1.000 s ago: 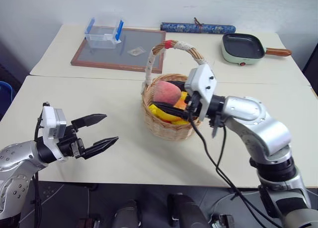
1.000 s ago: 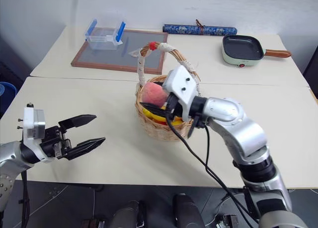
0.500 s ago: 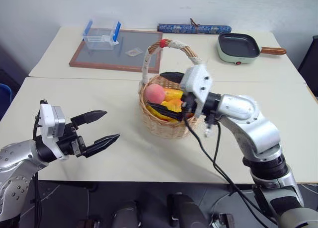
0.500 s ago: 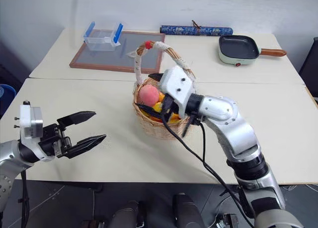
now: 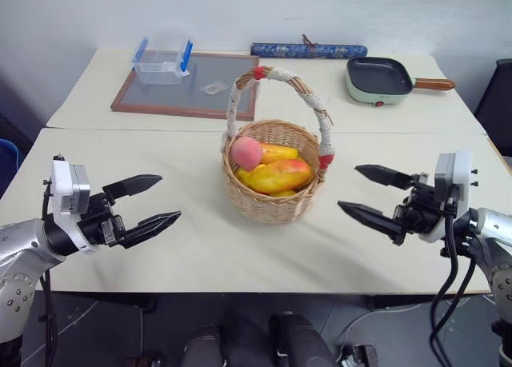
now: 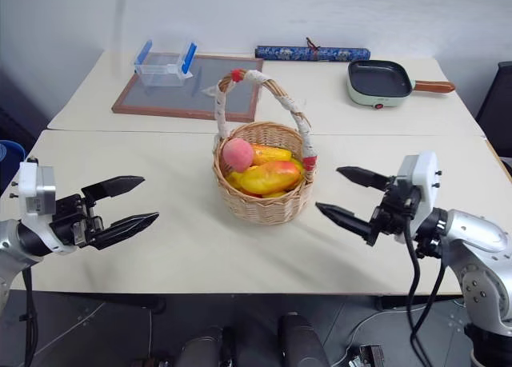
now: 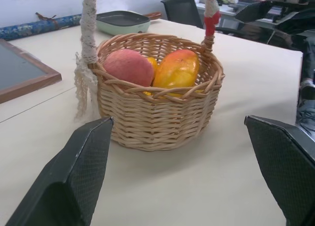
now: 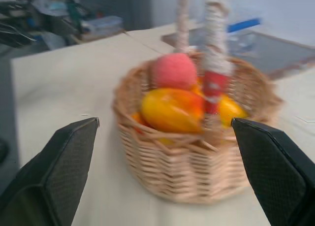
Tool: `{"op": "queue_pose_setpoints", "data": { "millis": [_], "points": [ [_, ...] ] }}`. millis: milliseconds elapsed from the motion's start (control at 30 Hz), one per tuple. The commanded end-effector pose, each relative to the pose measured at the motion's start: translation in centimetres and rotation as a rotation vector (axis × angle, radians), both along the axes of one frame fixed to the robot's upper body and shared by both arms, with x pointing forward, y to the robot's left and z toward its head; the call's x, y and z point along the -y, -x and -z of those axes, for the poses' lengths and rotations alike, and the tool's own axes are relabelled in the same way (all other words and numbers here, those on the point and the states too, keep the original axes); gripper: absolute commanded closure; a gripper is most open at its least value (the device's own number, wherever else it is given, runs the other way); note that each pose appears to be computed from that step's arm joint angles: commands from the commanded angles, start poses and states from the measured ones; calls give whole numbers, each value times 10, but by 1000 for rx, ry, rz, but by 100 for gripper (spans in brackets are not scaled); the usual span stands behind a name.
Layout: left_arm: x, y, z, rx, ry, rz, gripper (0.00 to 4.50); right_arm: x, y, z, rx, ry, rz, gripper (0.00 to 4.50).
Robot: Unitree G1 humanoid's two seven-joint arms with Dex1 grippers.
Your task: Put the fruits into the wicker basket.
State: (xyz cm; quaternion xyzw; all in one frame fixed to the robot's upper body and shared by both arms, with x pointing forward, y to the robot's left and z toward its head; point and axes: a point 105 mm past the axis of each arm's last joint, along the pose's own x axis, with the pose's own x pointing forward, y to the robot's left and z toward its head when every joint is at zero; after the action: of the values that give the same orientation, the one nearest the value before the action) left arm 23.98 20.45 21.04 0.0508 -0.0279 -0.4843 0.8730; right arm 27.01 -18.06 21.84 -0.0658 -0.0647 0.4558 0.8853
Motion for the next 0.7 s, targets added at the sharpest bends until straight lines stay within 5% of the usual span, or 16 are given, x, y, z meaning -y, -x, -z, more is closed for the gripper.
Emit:
{"op": "queue_pose_setpoints", "data": {
  "millis": [33,200,367,600,700],
  "points": [
    [4,-2,-7,42,-11,21,0,-8,-14,-7,75,19,-7,2],
    [14,0,-11,58,-14,61,0,-40,-38,7,10,23,-75,2],
    [20,6,-13,64,-7,79,0,-49,-59,-6,72,-31,-58,154],
    [21,12,-7,52,7,68,0,-46,-47,-4,51,-32,-166,401],
    [22,11,-7,52,10,68,0,-36,-44,-8,61,-51,-143,430]
  ]
}}
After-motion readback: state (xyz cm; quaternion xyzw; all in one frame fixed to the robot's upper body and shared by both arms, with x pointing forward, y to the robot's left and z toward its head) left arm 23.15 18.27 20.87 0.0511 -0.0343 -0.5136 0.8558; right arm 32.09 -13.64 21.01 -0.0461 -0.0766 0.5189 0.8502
